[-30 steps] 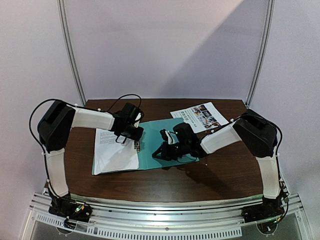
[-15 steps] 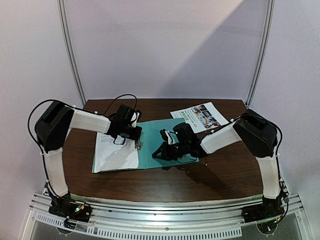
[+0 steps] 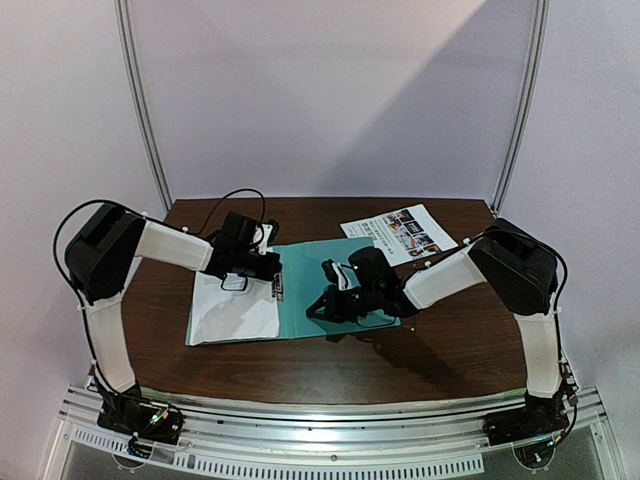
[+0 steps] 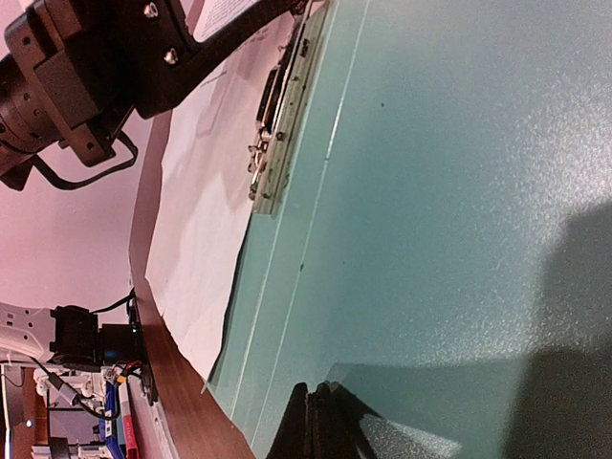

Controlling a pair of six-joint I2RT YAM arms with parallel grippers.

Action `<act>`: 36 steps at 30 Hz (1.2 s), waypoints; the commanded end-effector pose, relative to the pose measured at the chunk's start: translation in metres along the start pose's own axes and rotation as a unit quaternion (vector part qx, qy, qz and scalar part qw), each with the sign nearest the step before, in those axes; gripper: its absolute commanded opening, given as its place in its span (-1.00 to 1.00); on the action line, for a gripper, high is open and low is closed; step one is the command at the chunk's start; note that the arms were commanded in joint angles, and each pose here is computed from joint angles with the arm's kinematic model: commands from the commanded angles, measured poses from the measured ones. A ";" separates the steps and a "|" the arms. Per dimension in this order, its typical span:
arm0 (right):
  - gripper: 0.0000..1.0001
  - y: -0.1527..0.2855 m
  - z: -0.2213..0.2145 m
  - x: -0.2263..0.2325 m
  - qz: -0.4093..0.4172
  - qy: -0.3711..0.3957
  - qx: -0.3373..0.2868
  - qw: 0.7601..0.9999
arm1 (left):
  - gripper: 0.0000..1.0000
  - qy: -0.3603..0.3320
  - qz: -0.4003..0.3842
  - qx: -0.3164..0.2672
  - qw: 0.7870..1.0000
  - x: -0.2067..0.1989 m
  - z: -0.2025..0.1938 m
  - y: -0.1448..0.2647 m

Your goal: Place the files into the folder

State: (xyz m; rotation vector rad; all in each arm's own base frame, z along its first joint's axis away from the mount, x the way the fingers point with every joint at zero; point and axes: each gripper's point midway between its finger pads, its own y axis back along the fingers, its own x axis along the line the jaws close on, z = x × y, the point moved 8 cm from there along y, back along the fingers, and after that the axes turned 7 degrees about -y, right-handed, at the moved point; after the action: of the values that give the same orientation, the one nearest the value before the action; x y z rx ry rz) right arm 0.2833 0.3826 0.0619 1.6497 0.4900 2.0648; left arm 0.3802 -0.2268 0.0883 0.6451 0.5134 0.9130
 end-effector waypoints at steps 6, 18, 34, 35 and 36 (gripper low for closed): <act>-1.00 0.006 -0.076 -0.118 -0.214 -0.107 0.114 0.964 | -1.00 0.016 -0.081 0.077 0.994 -0.005 -0.050 -0.007; -1.00 0.007 -0.076 -0.117 -0.210 -0.104 0.114 0.966 | -0.85 0.009 -0.101 0.060 0.993 -0.006 -0.042 0.003; -1.00 0.007 -0.074 -0.113 -0.204 -0.101 0.111 0.967 | -0.25 -0.004 -0.079 0.048 0.996 -0.003 -0.028 0.014; -1.00 0.007 -0.074 -0.113 -0.203 -0.101 0.111 0.968 | -0.23 -0.005 -0.075 0.046 0.996 -0.002 -0.026 0.016; -1.00 0.007 -0.074 -0.112 -0.203 -0.100 0.111 0.968 | -0.21 -0.005 -0.068 0.044 0.997 -0.001 -0.025 0.018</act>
State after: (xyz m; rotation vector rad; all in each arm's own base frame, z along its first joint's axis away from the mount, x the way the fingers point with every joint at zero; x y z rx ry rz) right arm 0.2777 0.3778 0.0619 1.6549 0.5055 2.0777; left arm 0.3654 -0.2214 0.0887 0.6050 0.5573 0.7382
